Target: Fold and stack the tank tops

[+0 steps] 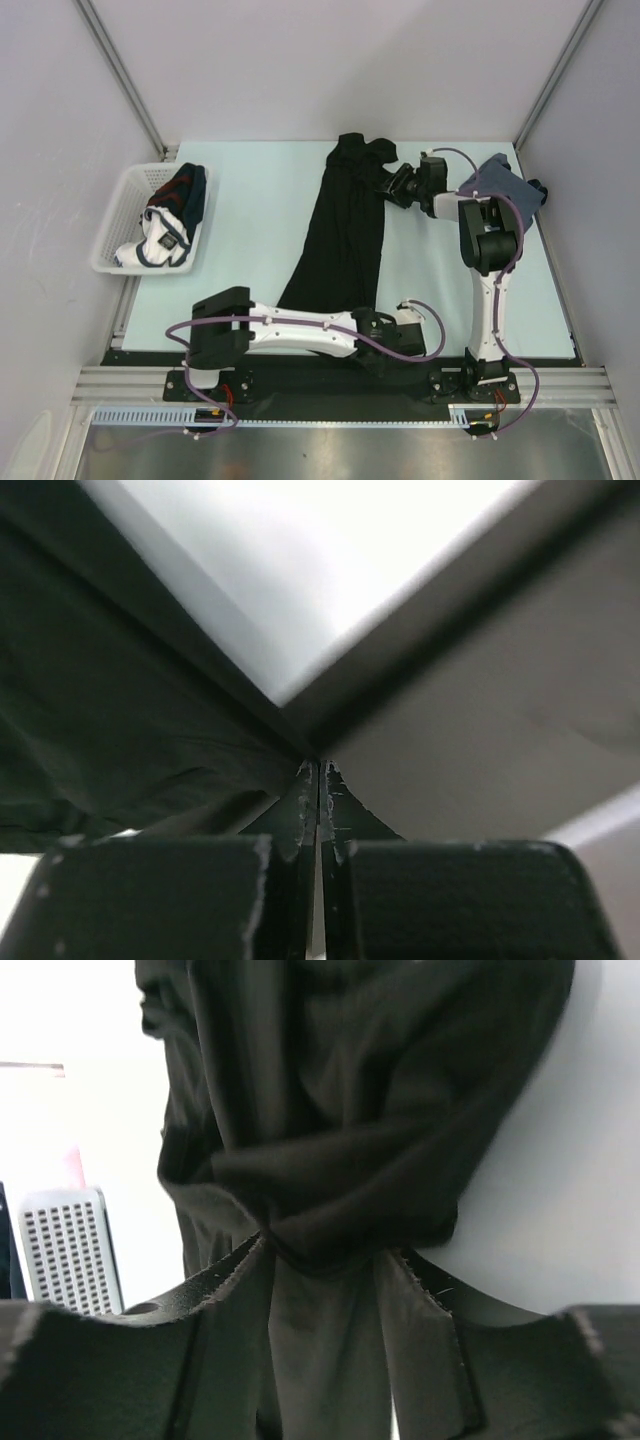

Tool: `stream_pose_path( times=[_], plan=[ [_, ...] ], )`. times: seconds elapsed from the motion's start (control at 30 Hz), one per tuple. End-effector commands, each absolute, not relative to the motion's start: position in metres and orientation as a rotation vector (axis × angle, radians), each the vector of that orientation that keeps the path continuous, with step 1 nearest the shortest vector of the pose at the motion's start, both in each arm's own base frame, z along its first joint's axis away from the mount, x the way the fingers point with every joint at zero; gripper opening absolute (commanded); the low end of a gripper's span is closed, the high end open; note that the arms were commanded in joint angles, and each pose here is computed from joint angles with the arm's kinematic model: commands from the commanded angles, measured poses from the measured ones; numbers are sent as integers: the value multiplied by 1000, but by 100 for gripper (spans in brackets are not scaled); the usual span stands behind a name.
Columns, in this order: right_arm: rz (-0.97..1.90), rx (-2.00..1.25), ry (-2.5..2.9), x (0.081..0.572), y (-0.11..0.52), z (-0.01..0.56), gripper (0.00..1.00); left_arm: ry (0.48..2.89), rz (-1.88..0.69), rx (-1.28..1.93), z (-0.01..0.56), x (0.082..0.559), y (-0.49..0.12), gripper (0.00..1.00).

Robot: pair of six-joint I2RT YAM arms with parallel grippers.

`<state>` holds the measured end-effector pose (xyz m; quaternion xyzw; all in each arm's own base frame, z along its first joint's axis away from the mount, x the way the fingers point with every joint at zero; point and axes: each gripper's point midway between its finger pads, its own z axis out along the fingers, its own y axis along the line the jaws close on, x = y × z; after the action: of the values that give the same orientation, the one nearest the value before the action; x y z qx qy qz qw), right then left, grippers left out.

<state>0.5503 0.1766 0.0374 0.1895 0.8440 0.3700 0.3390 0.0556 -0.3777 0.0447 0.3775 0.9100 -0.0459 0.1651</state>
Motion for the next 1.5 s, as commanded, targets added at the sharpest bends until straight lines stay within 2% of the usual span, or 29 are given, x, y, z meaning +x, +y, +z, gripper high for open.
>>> stream_pose_path(
  times=[0.0,0.1,0.27,0.67,0.73,0.8,0.93,1.03,1.07,1.13,1.17,1.2,1.27,1.4,1.47],
  plan=[
    [900,577,2284,553,160,-3,48,2594,-364,1083,76,28,-390,0],
    [913,570,2249,570,156,5,49,2617,-412,1101,70,15,-386,0],
    [950,561,2217,596,154,4,57,2661,-409,1117,54,2,-376,0],
    [1086,543,2068,674,149,20,63,2692,-481,1149,45,-23,-375,0],
    [1100,539,2051,682,150,21,62,2691,-482,1146,46,-22,-375,0],
    [1118,521,2009,692,152,29,53,2685,-481,1140,46,-21,-375,0],
    [1121,519,1954,704,150,39,43,2670,-459,1129,49,-17,-378,1],
    [1100,503,1907,712,147,52,69,2644,-463,1124,56,-13,-382,15],
    [1089,502,1893,715,144,57,80,2637,-468,1121,60,-12,-383,28],
    [1078,470,1864,719,141,73,89,2611,-458,1110,68,-6,-385,47],
    [1080,461,1858,720,140,79,92,2600,-451,1104,74,-3,-385,64],
    [1077,454,1850,721,137,86,92,2585,-435,1087,79,3,-385,71],
    [1053,420,1840,719,133,108,92,2559,-463,1077,92,9,-388,78],
    [911,396,1898,706,119,127,95,2494,-560,1006,133,39,-392,79],
    [837,348,1869,698,109,164,97,2468,-593,974,149,52,-391,80]
  ],
)
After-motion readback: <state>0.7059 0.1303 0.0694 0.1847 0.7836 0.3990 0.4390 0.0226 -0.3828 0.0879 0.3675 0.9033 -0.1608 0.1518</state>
